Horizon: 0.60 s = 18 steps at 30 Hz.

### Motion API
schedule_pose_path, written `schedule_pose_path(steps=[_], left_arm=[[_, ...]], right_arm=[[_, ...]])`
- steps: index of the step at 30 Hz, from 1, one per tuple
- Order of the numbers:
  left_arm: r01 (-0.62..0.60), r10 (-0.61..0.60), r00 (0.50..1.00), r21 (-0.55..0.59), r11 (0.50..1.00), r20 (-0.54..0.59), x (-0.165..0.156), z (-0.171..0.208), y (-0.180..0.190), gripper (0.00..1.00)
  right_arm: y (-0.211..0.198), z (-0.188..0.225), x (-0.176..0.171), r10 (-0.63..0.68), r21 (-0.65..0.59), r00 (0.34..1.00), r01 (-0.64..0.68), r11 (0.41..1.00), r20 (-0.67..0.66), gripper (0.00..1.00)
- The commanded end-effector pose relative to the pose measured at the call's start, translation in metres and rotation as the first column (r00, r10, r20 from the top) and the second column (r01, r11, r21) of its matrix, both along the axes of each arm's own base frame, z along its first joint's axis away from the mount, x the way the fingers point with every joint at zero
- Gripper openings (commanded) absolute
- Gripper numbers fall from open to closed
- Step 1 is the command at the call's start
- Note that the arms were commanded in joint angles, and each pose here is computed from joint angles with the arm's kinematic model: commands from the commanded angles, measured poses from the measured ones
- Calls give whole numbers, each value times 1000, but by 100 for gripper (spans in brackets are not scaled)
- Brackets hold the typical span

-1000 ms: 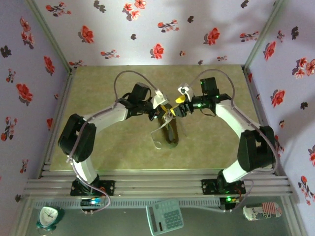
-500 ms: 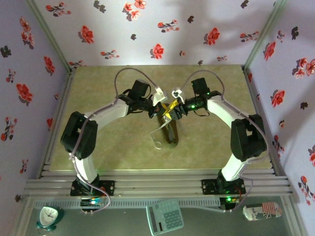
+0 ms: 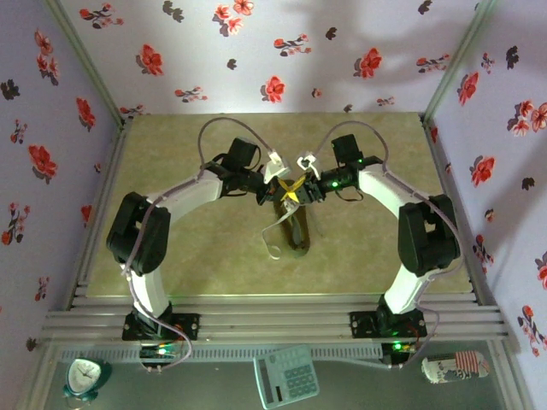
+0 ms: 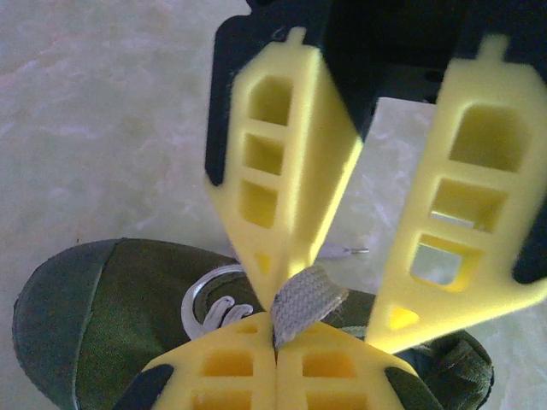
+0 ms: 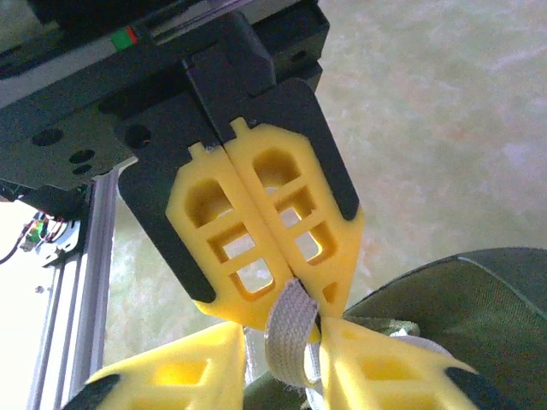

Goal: Tie the shoes

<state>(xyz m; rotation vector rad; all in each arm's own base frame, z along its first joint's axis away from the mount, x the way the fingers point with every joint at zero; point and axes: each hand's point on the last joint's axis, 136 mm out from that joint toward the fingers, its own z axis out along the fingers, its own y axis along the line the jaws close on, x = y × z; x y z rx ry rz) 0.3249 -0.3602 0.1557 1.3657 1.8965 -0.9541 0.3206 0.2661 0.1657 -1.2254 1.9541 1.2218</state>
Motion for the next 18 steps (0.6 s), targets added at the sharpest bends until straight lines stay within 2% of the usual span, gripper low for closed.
schedule_pose_path(steps=[1,4,7,11,13,15,18], left_arm=[[52,-52,999,-28,998,4,-4,8,-6,0],[53,-53,999,-27,998,2,-4,8,-6,0],[54,-54,999,-27,998,-3,-5,8,-6,0],[36,-37,999,-33,999,-6,-3,11,-5,3],[4,-4,1000,-30,1000,-11,1,14,-5,28],[-39,39,999,-21,999,0,6,17,-2,44],[-141,141,990,-9,990,19,14,21,9,57]], right_arm=[[6,5,3,16,17,1000,-16,1000,8,21],[6,7,4,11,18,1000,-11,1000,14,14],[6,7,6,-3,15,1000,3,1000,22,0],[5,8,10,-47,5,998,47,999,52,0],[3,13,14,-88,14,992,88,996,86,0],[1,16,15,-119,17,987,118,993,112,0],[-4,18,15,-167,14,977,167,986,135,0]])
